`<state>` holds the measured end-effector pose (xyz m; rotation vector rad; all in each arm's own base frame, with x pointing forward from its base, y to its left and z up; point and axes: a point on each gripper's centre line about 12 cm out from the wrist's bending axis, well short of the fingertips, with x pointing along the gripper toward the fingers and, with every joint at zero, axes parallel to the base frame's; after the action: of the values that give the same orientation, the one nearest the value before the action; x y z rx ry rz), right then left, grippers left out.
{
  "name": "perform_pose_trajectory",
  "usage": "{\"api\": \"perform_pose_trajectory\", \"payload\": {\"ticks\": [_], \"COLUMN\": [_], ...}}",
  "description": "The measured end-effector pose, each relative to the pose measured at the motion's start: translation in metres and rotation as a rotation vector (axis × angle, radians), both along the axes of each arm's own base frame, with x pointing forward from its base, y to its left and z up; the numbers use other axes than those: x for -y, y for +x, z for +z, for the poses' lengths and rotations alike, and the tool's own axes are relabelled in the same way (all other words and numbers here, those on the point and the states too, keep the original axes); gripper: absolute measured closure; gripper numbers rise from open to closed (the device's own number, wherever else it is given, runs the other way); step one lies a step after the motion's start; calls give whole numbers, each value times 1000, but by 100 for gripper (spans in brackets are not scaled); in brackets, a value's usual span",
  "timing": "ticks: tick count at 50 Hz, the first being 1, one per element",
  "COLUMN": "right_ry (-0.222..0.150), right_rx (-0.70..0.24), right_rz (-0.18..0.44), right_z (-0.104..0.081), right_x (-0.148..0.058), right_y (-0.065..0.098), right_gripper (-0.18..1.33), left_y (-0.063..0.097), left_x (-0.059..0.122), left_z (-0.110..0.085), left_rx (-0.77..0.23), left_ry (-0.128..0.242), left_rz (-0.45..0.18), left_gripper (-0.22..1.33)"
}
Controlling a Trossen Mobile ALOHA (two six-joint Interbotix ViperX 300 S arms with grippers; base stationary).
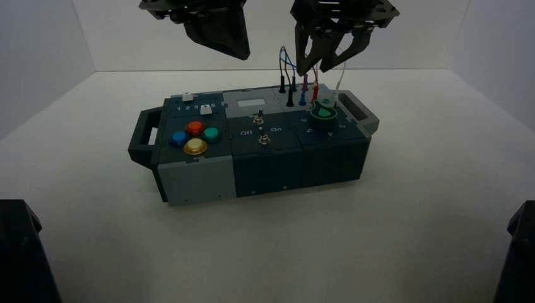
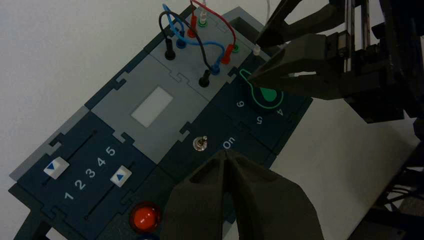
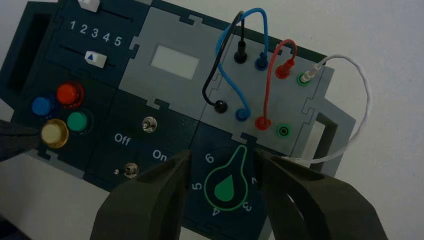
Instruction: Pull the black wire.
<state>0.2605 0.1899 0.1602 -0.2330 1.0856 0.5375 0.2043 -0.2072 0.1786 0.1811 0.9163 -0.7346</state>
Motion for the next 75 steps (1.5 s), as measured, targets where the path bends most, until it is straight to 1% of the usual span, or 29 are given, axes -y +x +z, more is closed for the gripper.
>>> {"api": "perform_pose_trajectory", "payload": {"ticks": [26, 33, 37, 43, 45, 49, 65, 75], "right_ry": [1, -11, -19, -26, -30, -30, -10, -24], "right_rx": [-25, -50, -65, -74, -79, -79, -39, -19], "right_rz": [-10, -10, 0, 16, 18, 15, 4, 14], "right_z": [-1, -10, -16, -21, -25, -30, -42, -47], "right_x": [1, -1, -5, -12, -14, -17, -25, -23], "right_y": [-2, -2, -3, -3, -1, 3, 16, 20], "right_gripper": [-2, -2, -2, 4, 7, 7, 7, 8], "left_y": [-2, -2, -2, -2, -2, -2, -3, -3], "left_x": [2, 3, 3, 2, 2, 2, 2, 2], "left_z": [-1, 0, 0, -1, -1, -1, -2, -1], "left_rx": [-1, 1, 0, -1, -1, -1, -10, -10], "left_ry": [1, -1, 0, 1, 1, 1, 7, 7], "left_rz": [-10, -11, -10, -10, -10, -10, -15, -15], "left_gripper": [128, 128, 128, 128, 128, 128, 128, 128]}}
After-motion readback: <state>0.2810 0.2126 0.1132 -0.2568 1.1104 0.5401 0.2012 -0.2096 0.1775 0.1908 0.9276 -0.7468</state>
